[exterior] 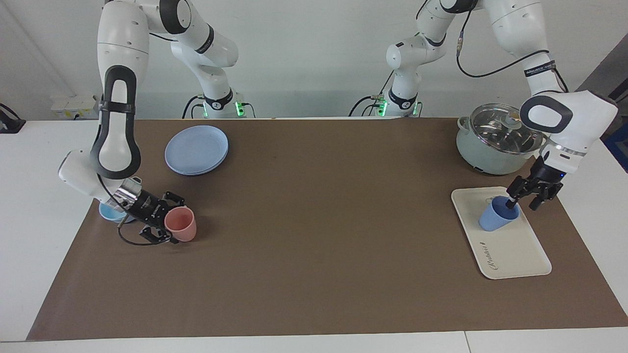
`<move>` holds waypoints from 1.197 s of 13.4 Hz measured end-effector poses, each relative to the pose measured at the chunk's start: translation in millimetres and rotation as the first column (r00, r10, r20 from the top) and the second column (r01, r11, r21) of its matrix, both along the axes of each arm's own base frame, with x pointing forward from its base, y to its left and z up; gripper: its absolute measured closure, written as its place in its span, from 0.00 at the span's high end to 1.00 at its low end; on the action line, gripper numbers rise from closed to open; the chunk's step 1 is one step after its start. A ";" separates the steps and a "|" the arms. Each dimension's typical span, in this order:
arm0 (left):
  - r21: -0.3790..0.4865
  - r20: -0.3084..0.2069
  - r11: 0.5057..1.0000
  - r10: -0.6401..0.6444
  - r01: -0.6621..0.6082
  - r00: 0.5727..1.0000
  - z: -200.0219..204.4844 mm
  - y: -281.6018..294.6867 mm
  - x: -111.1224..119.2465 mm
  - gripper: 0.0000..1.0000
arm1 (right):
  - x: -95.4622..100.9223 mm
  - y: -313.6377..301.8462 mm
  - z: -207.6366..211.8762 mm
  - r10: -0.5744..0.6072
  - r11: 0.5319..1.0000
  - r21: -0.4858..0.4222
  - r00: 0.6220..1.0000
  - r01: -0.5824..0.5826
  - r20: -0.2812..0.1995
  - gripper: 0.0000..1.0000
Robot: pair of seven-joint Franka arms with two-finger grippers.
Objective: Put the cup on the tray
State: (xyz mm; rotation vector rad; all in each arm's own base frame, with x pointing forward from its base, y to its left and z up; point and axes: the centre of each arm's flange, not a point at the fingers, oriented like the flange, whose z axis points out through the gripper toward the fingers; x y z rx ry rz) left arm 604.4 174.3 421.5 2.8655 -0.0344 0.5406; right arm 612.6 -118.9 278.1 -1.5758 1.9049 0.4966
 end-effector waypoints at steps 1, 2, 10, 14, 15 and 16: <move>0.037 0.002 0.999 -0.038 0.038 0.999 23.1 -1.3 -0.2 1.00 | -0.7 -8.2 5.0 0.019 0.999 -0.031 0.999 -0.018 0.029 1.00; 0.085 -0.008 0.993 -0.078 0.078 0.997 44.8 -3.7 -3.3 1.00 | -1.5 -17.4 10.5 0.037 0.997 -0.073 0.998 -0.033 0.055 1.00; 0.232 -0.203 0.948 -0.171 0.217 0.964 122.5 -157.2 -30.6 1.00 | -10.6 -25.8 87.3 0.590 0.673 -0.544 0.807 -0.502 -0.015 1.00; 0.211 -0.279 0.956 -0.143 0.206 0.949 190.2 -187.1 -53.2 1.00 | -19.5 35.1 144.5 0.899 0.256 -0.627 0.420 -0.736 -0.125 1.00; 0.211 -0.281 0.957 -0.134 0.198 0.950 211.6 -187.7 -58.4 1.00 | -23.1 46.7 162.9 0.926 0.197 -0.643 0.356 -0.740 -0.126 1.00; 0.212 -0.284 0.958 -0.131 0.195 0.950 228.1 -187.6 -62.3 1.00 | -28.4 60.0 180.5 0.945 0.151 -0.649 0.302 -0.745 -0.127 1.00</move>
